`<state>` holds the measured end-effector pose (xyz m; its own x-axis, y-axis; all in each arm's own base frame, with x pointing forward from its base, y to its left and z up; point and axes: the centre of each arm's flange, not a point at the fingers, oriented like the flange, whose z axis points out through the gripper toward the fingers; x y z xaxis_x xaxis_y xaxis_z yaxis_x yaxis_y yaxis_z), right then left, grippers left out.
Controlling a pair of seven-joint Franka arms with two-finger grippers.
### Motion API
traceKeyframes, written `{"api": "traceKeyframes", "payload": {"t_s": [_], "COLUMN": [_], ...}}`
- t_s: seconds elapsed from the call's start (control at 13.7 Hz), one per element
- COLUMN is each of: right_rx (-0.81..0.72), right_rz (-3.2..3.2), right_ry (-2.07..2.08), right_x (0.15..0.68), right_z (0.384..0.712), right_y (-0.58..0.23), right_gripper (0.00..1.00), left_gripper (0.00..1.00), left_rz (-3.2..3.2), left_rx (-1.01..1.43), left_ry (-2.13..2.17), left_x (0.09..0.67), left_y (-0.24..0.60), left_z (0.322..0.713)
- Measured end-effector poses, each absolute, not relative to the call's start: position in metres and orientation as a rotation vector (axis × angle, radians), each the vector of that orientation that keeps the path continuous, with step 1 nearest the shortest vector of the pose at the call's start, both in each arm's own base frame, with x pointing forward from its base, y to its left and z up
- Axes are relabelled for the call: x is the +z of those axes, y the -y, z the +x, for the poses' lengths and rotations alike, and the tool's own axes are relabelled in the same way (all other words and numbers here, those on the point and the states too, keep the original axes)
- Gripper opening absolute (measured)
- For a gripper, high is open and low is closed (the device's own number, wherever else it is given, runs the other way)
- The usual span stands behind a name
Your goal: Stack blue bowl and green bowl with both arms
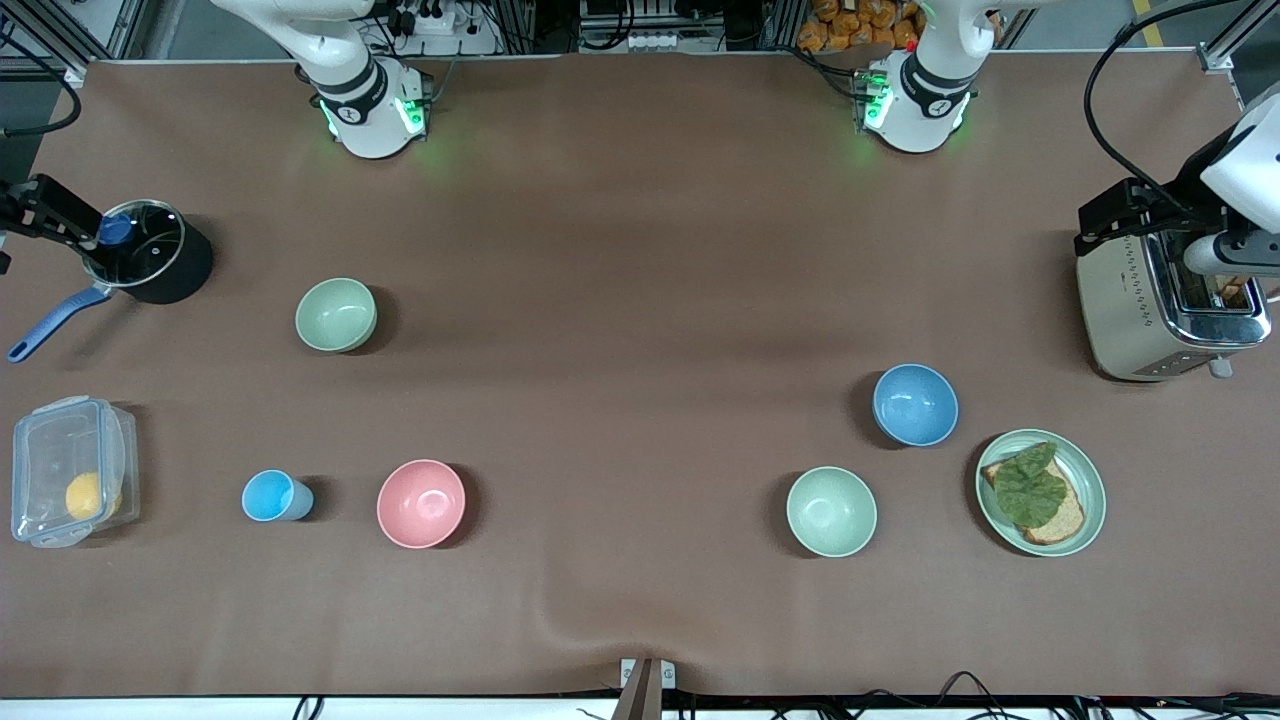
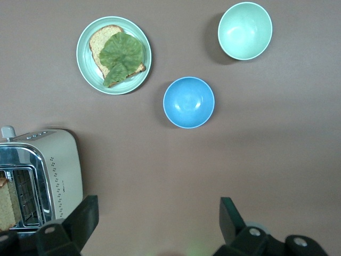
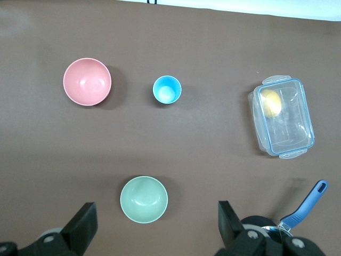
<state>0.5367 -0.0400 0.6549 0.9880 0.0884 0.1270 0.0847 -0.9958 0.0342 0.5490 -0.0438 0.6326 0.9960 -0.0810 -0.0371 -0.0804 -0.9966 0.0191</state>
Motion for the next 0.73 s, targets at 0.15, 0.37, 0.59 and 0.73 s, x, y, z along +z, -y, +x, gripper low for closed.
{"api": "traceKeyframes", "payload": {"t_s": [0.15,0.37,0.59,0.73], "right_rx": [0.199,0.194,0.139,0.075], "right_rz": [3.104,3.105,3.112,3.119], "right_ry": [-0.134,-0.131,-0.133,-0.134], "right_x": [0.655,0.654,0.641,0.624], "right_z": [0.537,0.537,0.540,0.546], "right_y": [0.040,0.042,0.043,0.043], "right_gripper": [1.00,1.00,1.00,1.00], "left_gripper": [1.00,1.00,1.00,1.00], "left_rz": [3.122,3.129,3.128,3.125], "left_rx": [-0.075,-0.099,-0.069,-0.055], "left_ry": [0.130,0.151,0.156,0.156], "left_x": [0.627,0.614,0.600,0.585], "left_y": [0.044,0.050,0.053,0.054], "left_z": [0.552,0.560,0.574,0.586]}}
